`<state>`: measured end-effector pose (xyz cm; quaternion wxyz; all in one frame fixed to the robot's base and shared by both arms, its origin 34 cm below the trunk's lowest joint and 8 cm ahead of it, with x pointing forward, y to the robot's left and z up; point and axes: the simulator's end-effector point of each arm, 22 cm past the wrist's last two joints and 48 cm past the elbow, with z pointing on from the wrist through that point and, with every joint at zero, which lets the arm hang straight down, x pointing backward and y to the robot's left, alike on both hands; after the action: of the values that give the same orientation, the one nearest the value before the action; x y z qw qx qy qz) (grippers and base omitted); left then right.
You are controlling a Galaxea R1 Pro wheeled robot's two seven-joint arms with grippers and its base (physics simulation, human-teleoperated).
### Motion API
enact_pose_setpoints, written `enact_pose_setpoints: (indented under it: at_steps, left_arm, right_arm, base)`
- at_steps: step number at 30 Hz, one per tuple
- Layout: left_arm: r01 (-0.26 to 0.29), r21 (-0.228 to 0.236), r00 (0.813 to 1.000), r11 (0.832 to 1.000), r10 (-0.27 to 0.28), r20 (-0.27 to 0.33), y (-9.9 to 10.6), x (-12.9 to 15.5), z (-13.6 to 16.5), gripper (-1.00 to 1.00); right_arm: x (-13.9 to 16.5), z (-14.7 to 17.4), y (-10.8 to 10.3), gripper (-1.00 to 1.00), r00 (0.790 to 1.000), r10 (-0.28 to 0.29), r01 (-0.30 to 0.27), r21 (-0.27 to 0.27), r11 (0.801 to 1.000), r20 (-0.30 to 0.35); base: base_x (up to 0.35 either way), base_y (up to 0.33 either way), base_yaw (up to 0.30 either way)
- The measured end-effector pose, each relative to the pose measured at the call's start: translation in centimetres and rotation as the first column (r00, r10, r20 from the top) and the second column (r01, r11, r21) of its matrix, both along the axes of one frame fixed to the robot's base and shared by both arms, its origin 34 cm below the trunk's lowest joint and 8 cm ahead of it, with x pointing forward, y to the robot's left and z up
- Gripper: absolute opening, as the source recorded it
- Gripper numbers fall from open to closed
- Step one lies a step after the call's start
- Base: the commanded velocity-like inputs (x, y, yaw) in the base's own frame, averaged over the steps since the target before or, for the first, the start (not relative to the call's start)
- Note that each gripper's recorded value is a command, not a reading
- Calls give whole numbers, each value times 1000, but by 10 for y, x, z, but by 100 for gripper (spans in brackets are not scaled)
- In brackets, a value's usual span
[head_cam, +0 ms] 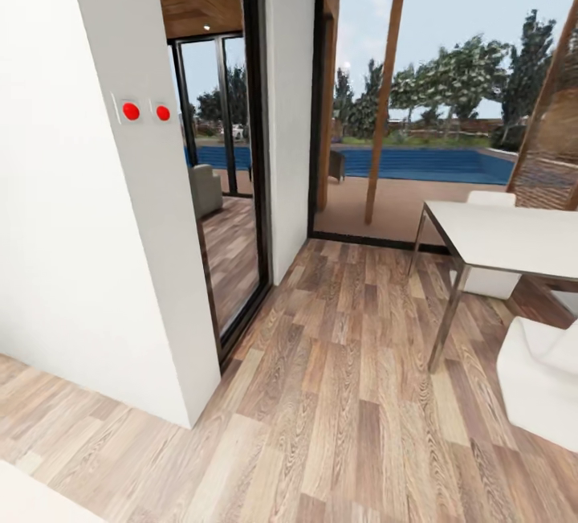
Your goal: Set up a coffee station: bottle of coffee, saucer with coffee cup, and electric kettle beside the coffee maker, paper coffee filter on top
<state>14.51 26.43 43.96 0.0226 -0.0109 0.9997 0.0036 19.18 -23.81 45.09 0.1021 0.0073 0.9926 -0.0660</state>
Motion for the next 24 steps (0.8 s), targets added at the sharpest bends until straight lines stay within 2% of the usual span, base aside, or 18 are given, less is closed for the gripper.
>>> enact_pose_setpoints:
  at_steps: [19, 24]
  left_arm:
    - [-47, 16, 999, 999, 47, -20, 10, -6, 31, 100]
    - [-47, 39, 999, 998, 48, -26, 27, -9, 40, 100]
  right_arm:
    - [-4, 31, 0, 100, 1000, 0, 0, 0, 1000, -13]
    - [-6, 38, 0, 100, 1000, 0, 0, 0, 1000, -18]
  base:
    - [0, 0, 239]
    - [0, 0, 224]
